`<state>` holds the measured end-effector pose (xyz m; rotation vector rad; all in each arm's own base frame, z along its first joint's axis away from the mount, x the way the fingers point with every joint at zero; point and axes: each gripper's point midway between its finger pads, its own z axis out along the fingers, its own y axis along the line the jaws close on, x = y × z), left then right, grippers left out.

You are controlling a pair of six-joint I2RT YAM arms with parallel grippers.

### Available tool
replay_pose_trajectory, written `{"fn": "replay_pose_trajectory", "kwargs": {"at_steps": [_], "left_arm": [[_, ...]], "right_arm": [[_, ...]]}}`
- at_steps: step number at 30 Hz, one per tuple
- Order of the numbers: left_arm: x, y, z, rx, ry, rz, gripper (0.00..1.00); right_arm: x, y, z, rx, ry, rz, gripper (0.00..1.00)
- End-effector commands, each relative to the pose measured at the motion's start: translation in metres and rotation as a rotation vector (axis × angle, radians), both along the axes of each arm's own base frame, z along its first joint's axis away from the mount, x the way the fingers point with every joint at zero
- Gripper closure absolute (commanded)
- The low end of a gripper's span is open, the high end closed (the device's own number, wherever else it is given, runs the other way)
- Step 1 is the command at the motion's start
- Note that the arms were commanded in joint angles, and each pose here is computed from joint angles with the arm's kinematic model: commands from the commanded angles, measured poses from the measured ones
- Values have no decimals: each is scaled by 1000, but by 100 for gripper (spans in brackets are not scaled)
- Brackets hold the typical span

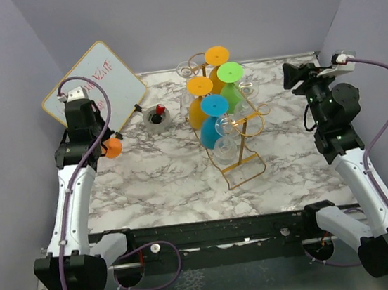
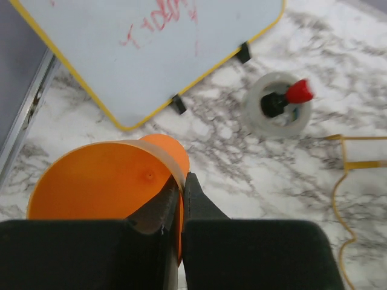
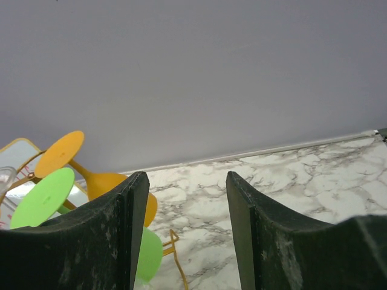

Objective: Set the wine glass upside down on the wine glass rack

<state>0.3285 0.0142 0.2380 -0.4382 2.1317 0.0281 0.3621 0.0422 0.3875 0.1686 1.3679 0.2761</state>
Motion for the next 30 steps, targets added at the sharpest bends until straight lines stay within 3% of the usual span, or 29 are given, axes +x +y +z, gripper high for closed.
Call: {"fn": "replay_pose_trajectory", "kwargs": {"at_steps": [1, 13, 18, 25, 30], "left_arm": [[-7, -27, 74, -123, -181, -105, 100], [5, -86, 268, -417, -656, -347, 100], [-2, -118, 345, -573, -846, -545, 100], [-10, -142, 397, -783, -1015, -694, 100], [-1, -180, 407, -822, -1030, -746, 100]], "right_arm": [[-10, 14, 22, 69, -28, 86, 41], [-32, 52, 47, 194, -59, 318, 41], [-37, 62, 51, 248, -61, 384, 41], [-50, 68, 59, 305, -120, 448, 40], [-61, 75, 73, 363, -148, 511, 38]]}}
